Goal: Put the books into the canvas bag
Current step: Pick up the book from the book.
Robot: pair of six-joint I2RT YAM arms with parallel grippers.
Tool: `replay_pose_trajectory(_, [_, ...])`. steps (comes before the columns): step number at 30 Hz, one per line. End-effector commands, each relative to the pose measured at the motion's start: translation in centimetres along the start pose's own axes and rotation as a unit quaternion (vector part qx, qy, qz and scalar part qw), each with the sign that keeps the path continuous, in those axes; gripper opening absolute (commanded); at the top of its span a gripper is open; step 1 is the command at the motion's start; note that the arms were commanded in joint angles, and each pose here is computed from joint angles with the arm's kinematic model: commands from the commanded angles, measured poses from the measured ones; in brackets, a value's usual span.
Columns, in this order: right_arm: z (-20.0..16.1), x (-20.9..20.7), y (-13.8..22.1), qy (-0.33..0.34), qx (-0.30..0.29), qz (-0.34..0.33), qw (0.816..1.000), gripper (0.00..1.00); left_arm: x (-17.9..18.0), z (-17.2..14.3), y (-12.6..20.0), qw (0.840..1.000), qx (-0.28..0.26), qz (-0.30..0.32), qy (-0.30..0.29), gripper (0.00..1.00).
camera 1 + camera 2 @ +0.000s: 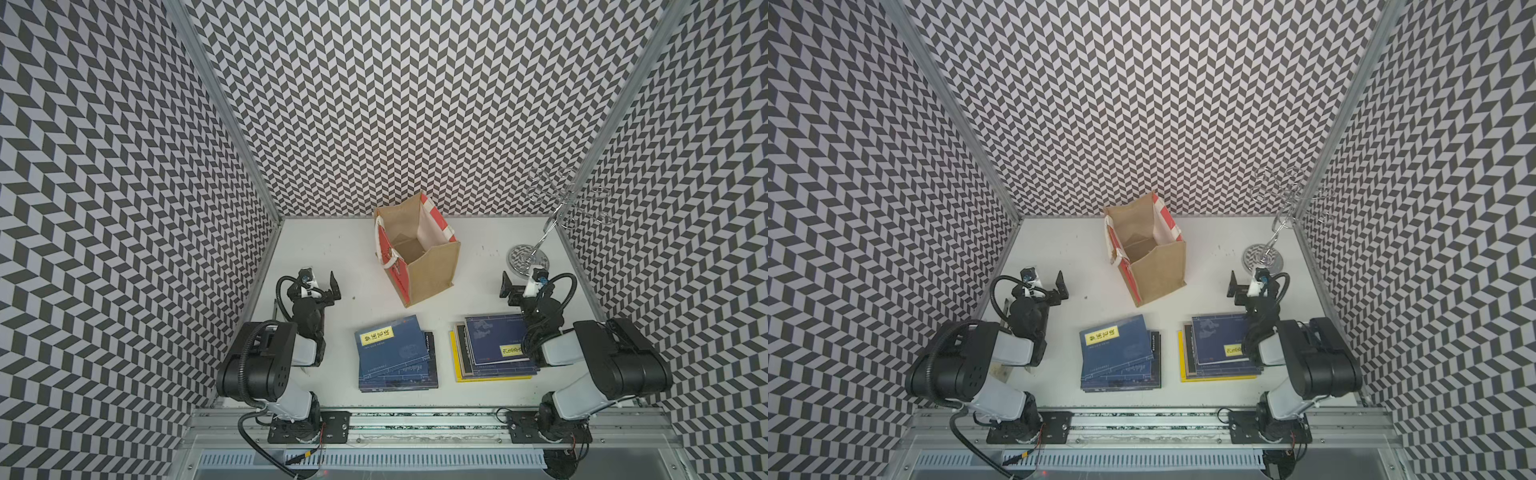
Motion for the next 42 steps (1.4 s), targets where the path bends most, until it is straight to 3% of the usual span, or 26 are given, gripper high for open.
replay_pose_trajectory(1, [0.39, -0.04, 0.22, 0.006, -0.015, 0.003, 1.0, 0.99, -0.1, 0.45, -0.2, 1.0, -0.008, -0.005, -0.001, 0.99])
replay_pose_trajectory(42, [0.77, 0.72, 0.57, 0.026, -0.03, 0.04, 0.998, 0.99, -0.39, 1.16, -1.07, 1.0, 0.003, -0.009, -0.003, 1.0])
Point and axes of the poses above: each gripper's point midway between its finger pads, its own y axis back along the fingers, its own x axis along the line the jaws close on, z = x × y, the point moved 7 cm from there along y, back along the fingers, and after that the axes turned 5 degrees about y, right-handed, at the moved point
